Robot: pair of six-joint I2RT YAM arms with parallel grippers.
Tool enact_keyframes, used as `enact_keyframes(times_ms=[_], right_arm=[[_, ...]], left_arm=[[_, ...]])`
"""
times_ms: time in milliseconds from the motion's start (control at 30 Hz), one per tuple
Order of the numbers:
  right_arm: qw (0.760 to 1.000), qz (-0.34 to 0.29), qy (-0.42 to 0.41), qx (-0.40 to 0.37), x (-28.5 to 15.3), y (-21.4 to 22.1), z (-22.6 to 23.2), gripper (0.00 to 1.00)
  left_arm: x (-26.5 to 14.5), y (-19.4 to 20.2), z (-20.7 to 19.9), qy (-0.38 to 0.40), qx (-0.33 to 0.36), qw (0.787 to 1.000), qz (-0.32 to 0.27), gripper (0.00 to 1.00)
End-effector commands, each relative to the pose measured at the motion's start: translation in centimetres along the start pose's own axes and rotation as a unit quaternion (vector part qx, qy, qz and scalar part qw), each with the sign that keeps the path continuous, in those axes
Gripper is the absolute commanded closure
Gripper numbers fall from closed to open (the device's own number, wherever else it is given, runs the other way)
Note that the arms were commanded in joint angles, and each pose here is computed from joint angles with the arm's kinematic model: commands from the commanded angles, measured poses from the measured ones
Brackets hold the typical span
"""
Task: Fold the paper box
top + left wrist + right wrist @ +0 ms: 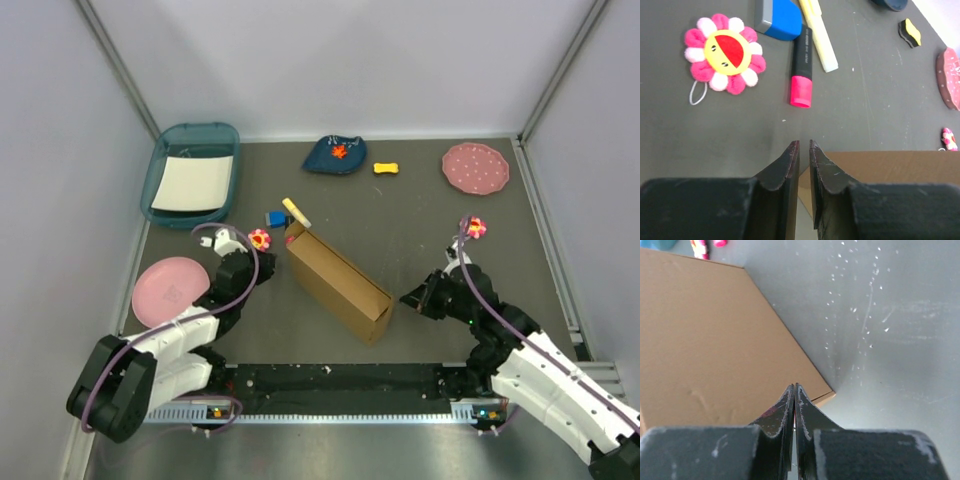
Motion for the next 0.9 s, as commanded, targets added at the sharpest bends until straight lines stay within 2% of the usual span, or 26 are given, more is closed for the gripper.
enact_keyframes(times_ms=[0,133,200,233,267,333,367,433,467,500,567,600,667,867], right_arm=[[0.999,0.036,0.002,-0.033,-1.2,1.4,-0.4,1.00],[0.999,0.026,0.026,0.005,-0.9,2.2,-1.7,1.00],[0.999,0.010,0.043,0.021,-0.8,1.8,-1.9,1.00],[0.998,0.007,0.052,0.023,-0.9,1.7,-2.1,1.00],[0.998,0.001,0.056,0.023,-1.0,1.2,-1.9,1.00],[0.997,-0.011,0.078,0.014,-1.1,0.3,-2.1,1.00],[0.996,-0.012,0.085,0.011,-1.2,0.2,-2.2,1.00],[0.995,-0.020,0.096,0.005,-1.2,-0.3,-2.2,1.00],[0.995,-0.023,0.099,0.005,-1.2,-0.4,-2.3,1.00],[0.994,-0.029,0.104,0.005,-1.2,-0.6,-2.4,1.00],[0.993,-0.034,0.110,0.006,-1.1,-0.5,-2.7,1.00],[0.993,-0.040,0.115,0.010,-1.0,-0.6,-2.9,1.00],[0.992,-0.044,0.118,0.014,-0.8,-0.2,-3.4,1.00],[0.999,-0.022,0.041,0.018,0.3,1.8,-2.8,1.00]], left_arm=[[0.2,-0.8,0.4,-0.030,0.009,0.999,-0.026,0.82],[-1.0,0.1,0.7,-0.023,0.007,1.000,0.010,0.87],[-2.5,0.1,0.0,0.012,0.006,1.000,0.009,0.90],[-3.2,0.7,1.1,0.012,0.013,1.000,0.015,0.91],[-4.5,0.6,-0.3,0.058,0.013,0.998,0.010,0.92],[-5.9,1.7,0.5,0.072,0.026,0.997,0.030,0.93],[-7.3,2.0,-0.8,0.115,0.022,0.993,0.031,0.93],[-8.4,3.6,-0.3,0.136,0.018,0.989,0.054,0.94],[-9.8,4.8,-1.3,0.180,0.002,0.981,0.078,0.94],[-9.5,6.3,0.4,0.174,0.000,0.981,0.091,0.94],[-10.6,7.8,-0.2,0.230,-0.029,0.966,0.115,0.94],[-10.1,8.8,1.3,0.218,-0.032,0.968,0.116,0.95],[-10.6,9.5,1.3,0.222,-0.024,0.966,0.128,0.98],[-10.5,9.5,1.7,0.181,0.004,0.976,0.120,1.00]])
Point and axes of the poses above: each gripper's point midway between its finger pads, its own x axis out along the fingers, its own z axis along the line the jaws close on, y = z × x, the point moved 5 cm from there along -x, back along the fingers, and after that the axes turned 15 degrees about -x, right-handed, at the moved point
